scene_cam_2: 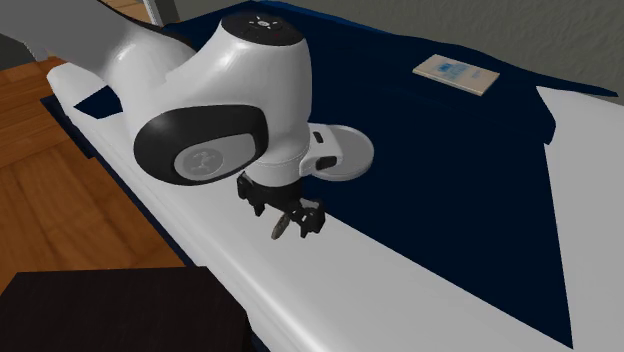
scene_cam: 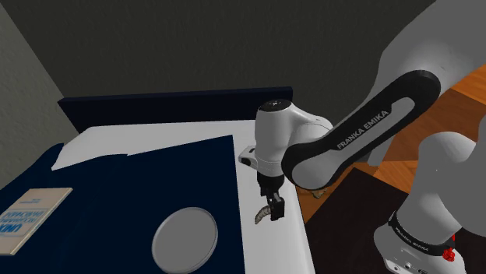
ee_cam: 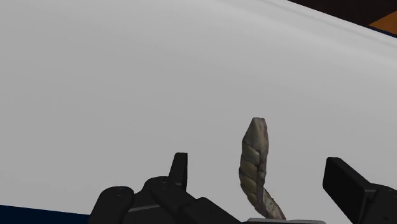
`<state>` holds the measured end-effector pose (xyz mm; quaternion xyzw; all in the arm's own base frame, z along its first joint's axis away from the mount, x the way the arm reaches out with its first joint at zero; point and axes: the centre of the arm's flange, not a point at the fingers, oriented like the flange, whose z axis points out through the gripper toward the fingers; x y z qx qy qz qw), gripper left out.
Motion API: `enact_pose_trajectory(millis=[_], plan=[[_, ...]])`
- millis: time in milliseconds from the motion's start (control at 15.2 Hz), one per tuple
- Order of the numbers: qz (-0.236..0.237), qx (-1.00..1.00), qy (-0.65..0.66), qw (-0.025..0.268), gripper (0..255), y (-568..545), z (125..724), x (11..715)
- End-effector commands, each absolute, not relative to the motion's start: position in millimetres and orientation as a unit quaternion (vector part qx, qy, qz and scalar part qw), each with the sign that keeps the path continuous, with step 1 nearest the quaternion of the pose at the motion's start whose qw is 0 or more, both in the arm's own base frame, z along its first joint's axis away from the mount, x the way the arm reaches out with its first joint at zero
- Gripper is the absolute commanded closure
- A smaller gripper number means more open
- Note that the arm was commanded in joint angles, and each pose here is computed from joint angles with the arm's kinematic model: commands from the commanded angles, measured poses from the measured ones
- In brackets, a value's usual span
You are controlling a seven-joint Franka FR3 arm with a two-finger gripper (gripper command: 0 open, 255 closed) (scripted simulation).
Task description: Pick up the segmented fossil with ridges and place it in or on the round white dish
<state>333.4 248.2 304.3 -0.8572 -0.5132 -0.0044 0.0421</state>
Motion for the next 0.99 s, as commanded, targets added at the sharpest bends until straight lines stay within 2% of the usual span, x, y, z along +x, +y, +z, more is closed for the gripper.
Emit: enact_pose_trajectory(millis=[0,594,660,924], plan=[[-0.005,-0.857,-0.514,0.042,0,248.2,294.4,334.0],[-0.005,-0.857,-0.514,0.042,0,248.9,286.1,333.6],[-0.005,-0.857,-0.514,0.042,255,248.9,286.1,333.6],[-0.005,-0.857,-0.514,0.042,255,248.9,286.1,333.6]])
